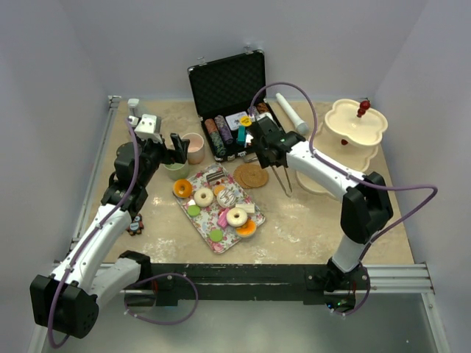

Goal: Serve the afternoon tea

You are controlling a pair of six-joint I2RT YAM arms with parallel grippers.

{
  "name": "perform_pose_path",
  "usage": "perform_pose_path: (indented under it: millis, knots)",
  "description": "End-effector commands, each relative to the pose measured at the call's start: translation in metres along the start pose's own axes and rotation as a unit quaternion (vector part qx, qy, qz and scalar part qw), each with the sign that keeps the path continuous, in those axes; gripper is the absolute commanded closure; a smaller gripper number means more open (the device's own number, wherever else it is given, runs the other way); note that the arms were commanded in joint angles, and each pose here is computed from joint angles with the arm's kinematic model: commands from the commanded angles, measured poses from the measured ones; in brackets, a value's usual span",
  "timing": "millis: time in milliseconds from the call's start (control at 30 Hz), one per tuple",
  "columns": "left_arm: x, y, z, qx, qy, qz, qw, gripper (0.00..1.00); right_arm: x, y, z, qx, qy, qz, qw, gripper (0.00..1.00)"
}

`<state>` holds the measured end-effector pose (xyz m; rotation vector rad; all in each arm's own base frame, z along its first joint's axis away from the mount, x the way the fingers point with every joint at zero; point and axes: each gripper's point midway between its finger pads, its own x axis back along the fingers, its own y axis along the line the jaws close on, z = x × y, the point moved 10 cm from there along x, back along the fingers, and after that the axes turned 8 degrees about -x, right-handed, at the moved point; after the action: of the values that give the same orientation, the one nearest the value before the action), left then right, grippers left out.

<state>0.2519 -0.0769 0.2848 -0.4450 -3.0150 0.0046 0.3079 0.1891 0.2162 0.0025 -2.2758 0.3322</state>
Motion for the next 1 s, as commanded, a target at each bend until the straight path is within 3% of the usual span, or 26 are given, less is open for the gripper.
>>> perform_pose_path:
  millis: [0, 333, 500, 967]
  knots:
    - [-0.001, -0.001, -0.009, -0.005, -0.019, 0.005, 1.000, 0.00, 0.031, 0.005, -0.027, -0.026, -0.063, -0.100, 0.993, 0.44]
    - [-0.001, -0.001, -0.010, -0.005, -0.019, 0.005, 1.000, 0.00, 0.070, 0.047, -0.010, 0.038, -0.035, -0.245, 0.968, 0.48]
    - [-0.001, -0.001, -0.010, -0.005, -0.021, 0.005, 1.000, 0.00, 0.074, 0.081, 0.020, 0.085, 0.005, -0.274, 0.958, 0.51]
    - [0.010, -0.002, -0.025, -0.006, -0.051, 0.005, 0.999, 0.00, 0.093, 0.152, 0.032, 0.113, 0.028, -0.378, 0.918, 0.51]
